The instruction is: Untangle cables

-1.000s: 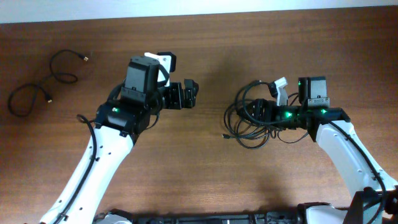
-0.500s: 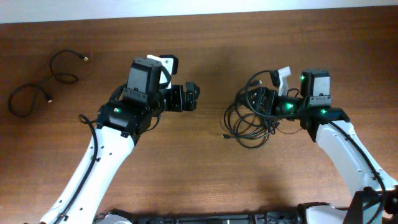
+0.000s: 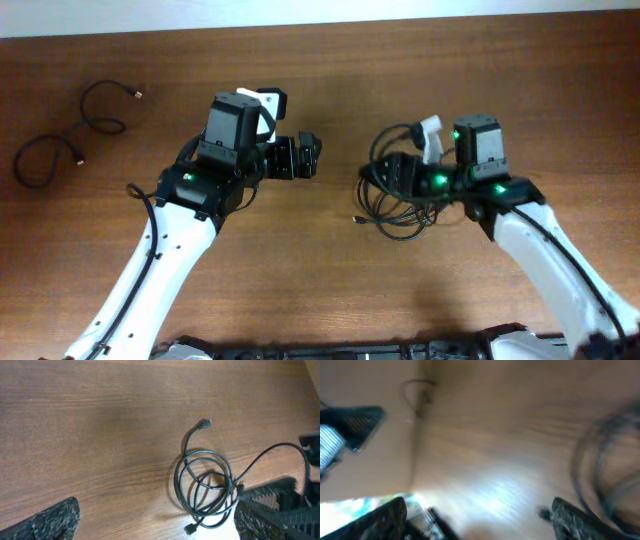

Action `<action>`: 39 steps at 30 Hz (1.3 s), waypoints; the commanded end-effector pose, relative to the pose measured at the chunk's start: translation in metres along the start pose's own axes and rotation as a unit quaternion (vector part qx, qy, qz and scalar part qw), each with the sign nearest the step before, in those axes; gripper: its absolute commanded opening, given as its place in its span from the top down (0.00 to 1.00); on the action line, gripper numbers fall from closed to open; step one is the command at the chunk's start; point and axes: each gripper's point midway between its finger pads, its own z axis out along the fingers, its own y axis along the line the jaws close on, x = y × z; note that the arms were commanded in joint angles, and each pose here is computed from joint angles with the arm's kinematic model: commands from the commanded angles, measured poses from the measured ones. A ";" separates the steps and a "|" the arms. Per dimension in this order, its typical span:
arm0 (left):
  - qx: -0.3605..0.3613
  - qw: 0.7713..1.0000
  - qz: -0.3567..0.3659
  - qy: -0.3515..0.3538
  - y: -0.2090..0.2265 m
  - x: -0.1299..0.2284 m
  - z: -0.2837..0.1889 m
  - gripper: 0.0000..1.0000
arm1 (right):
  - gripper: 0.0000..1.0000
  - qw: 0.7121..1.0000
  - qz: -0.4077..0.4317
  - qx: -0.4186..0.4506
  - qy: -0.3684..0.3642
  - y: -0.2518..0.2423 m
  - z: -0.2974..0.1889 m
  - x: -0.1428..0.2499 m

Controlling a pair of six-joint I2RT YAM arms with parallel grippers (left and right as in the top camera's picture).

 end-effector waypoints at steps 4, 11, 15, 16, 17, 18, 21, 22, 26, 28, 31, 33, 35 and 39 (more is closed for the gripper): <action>0.002 1.000 -0.005 0.018 0.000 0.006 0.012 0.04 | 0.10 0.979 -0.052 0.171 -0.100 -0.014 -0.072 0.004; 0.016 0.996 0.021 0.080 -0.029 0.041 0.050 0.16 | 0.10 0.947 -0.046 0.279 -0.152 -0.034 -0.124 0.025; 0.025 0.991 0.045 0.122 -0.047 0.069 0.078 0.25 | 0.09 0.947 -0.036 0.289 -0.134 -0.040 -0.124 0.034; 0.027 0.990 0.050 0.131 -0.051 0.075 0.083 0.24 | 0.09 0.947 -0.034 0.290 -0.132 -0.041 -0.123 0.033; 0.028 0.989 0.054 0.137 -0.054 0.080 0.087 0.24 | 0.09 0.948 -0.032 0.288 -0.134 -0.041 -0.122 0.031; 0.028 0.988 0.057 0.141 -0.056 0.083 0.089 0.23 | 0.03 0.949 -0.035 0.281 -0.136 -0.039 -0.118 0.027; 0.028 0.988 0.056 0.141 -0.055 0.083 0.089 0.22 | 0.01 0.961 -0.059 0.226 -0.152 -0.019 -0.103 0.005; 0.028 0.988 0.056 0.141 -0.055 0.083 0.089 0.21 | 0.01 0.966 -0.071 0.193 -0.154 -0.008 -0.094 -0.004; 0.027 0.988 0.056 0.142 -0.055 0.083 0.089 0.21 | 0.02 0.978 -0.137 0.106 -0.116 0.026 -0.059 -0.029; 0.024 0.988 0.054 0.145 -0.052 0.084 0.089 0.22 | 0.10 0.977 -0.157 0.110 -0.094 0.040 -0.047 -0.052; -0.012 0.989 0.024 0.149 -0.027 0.080 0.083 0.25 | 0.14 0.975 -0.170 0.117 -0.084 0.068 -0.045 -0.094; -0.047 0.989 -0.040 0.132 0.013 0.062 0.066 0.23 | 0.14 0.973 -0.190 0.107 -0.078 0.101 -0.045 -0.123; -0.061 0.989 -0.065 0.117 0.033 0.050 0.056 0.22 | 0.14 0.970 -0.212 0.097 -0.072 0.124 -0.042 -0.130; -0.093 0.985 -0.119 0.084 0.077 0.031 0.026 0.20 | 0.14 0.952 -0.293 0.065 -0.054 0.176 -0.030 -0.119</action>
